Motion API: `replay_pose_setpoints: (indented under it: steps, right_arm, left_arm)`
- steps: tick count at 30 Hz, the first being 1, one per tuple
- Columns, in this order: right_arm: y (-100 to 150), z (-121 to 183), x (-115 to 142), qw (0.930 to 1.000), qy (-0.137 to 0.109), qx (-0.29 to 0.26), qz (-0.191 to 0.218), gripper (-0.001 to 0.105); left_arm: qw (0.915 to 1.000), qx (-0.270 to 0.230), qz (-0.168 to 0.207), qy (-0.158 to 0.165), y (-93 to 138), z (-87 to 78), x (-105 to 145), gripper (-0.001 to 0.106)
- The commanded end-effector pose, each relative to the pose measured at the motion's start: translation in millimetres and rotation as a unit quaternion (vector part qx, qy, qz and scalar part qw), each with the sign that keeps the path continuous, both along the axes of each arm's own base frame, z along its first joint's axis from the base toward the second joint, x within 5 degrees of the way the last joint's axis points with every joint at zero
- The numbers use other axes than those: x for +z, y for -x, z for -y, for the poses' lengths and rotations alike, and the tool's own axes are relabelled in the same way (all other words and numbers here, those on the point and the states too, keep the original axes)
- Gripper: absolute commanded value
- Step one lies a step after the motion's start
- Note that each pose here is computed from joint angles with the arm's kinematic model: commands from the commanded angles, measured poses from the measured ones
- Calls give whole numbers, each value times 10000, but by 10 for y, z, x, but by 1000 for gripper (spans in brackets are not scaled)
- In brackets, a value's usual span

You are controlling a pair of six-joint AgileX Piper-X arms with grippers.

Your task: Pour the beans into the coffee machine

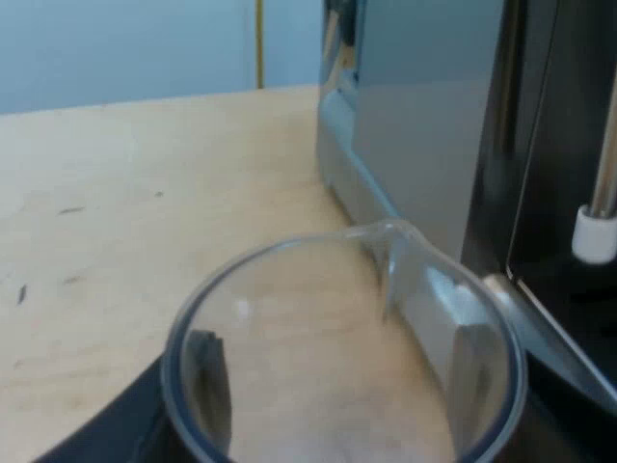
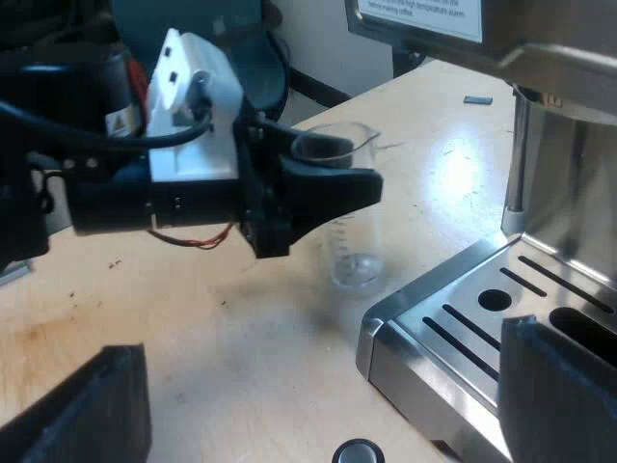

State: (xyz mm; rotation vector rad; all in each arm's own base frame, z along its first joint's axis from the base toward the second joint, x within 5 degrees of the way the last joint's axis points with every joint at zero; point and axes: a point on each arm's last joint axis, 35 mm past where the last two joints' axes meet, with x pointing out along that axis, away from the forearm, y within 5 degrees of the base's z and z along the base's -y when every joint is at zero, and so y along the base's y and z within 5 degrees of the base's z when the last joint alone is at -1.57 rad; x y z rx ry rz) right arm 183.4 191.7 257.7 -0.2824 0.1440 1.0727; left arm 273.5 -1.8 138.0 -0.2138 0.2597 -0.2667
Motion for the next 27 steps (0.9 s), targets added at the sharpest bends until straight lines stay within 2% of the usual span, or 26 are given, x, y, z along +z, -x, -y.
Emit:
replay_pose_setpoints:
  steps: [1, 6, 12, 14, 16, 17, 21, 25, 27]
  right_arm:
    - [3, -14, 23, 9999, -44, 72, 92, 79]
    - [3, -14, 23, 9999, -44, 72, 92, 79]
    - [3, -14, 23, 9999, -44, 72, 92, 79]
    - [3, -14, 23, 9999, -44, 72, 92, 79]
    - [3, -14, 23, 9999, -44, 72, 92, 79]
    - [3, -14, 23, 9999, -44, 72, 92, 79]
    - [3, -14, 23, 9999, -44, 72, 92, 79]
    - [3, -14, 23, 9999, -46, 71, 89, 79]
    - [3, -14, 23, 9999, -46, 71, 89, 79]
  left_arm:
    - [9998, -55, 165, 17, -75, -1, 47, 57]
    - [10000, -47, 41, -1, -77, -2, 8, 57]
    - [9979, -307, -350, -461, -41, 6, -108, 57]
    - [9968, -343, -504, -508, -27, 8, -143, 57]
    - [9969, -341, -495, -509, -28, 7, -141, 57]
    - [9969, -341, -496, -509, -28, 7, -142, 58]
    - [9969, -341, -542, -459, -23, 8, -140, 75]
    - [9954, -232, -818, -435, 9, 2, -141, 75]
    - [9922, -186, -1153, -440, 56, -1, -150, 75]
